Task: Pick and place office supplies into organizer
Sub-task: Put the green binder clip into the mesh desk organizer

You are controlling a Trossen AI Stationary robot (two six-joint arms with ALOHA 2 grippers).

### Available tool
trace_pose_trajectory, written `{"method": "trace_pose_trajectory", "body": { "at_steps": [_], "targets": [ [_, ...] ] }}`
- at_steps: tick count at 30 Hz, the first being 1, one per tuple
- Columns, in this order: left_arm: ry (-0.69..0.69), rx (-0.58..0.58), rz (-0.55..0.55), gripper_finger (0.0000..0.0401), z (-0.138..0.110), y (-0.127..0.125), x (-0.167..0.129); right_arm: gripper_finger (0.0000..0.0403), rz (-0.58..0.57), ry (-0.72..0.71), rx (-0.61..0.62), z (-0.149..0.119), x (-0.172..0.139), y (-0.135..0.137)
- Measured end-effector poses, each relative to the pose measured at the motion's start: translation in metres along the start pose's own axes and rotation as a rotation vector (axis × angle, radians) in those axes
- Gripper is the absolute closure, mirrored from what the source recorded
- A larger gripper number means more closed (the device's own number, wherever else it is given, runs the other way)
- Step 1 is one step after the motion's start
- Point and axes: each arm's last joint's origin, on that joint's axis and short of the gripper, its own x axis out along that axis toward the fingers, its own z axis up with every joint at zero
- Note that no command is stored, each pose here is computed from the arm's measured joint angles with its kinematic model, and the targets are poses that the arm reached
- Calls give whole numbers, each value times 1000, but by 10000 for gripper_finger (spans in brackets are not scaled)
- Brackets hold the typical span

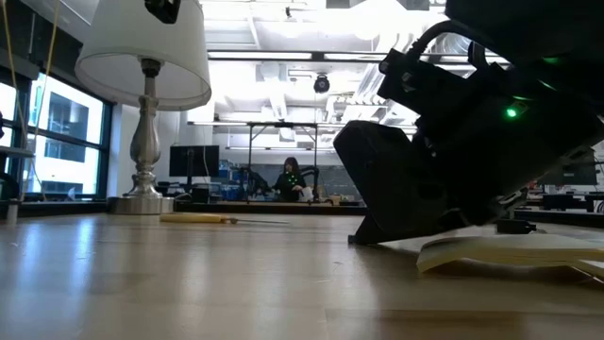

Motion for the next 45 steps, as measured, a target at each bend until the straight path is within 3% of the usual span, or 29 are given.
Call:
{"method": "trace_pose_trajectory", "body": {
  "at_steps": [13, 23, 33, 45],
  "targets": [
    [0, 0, 0, 247, 0, 0, 0, 364, -15, 44, -71, 9, -3, 2],
    [-1, 0, 0, 247, 0, 0, 0, 400, -19, 71, -119, 14, -1, 3],
    [0, 0, 0, 247, 0, 0, 0, 401, -23, 67, -137, 16, -5, 2],
    [1, 0, 0, 247, 0, 0, 0, 402, -52, -7, -186, 51, -35, -13]
  ]
}}
